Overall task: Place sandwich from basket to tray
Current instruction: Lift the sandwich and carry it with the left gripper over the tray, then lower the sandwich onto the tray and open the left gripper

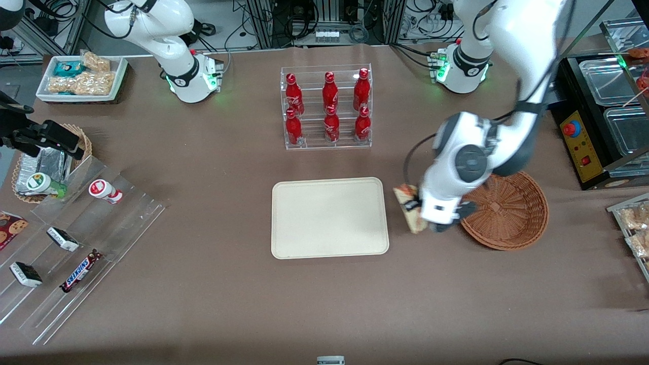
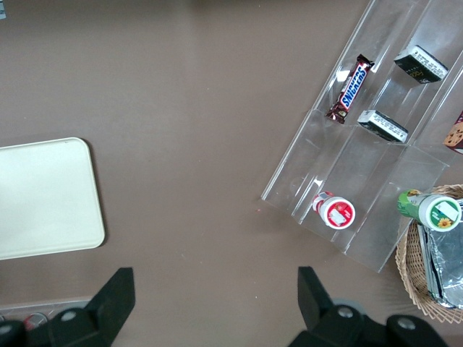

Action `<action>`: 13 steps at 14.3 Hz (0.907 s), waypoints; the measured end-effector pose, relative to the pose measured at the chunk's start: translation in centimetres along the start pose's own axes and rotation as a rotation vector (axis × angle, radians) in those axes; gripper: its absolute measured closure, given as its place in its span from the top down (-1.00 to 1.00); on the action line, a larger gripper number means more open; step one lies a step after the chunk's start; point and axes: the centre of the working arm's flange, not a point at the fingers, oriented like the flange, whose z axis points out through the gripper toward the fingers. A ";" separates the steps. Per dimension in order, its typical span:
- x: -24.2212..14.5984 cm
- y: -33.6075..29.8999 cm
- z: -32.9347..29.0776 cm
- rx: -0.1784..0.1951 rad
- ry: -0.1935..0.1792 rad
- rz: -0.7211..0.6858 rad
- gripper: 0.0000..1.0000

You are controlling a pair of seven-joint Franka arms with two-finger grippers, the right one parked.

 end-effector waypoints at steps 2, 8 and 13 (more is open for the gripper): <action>-3.4 4.3 1.9 0.007 -0.004 0.082 -0.59; -10.4 12.4 6.7 0.032 0.027 0.262 -0.69; -11.2 15.8 7.8 -0.008 0.041 0.257 -0.69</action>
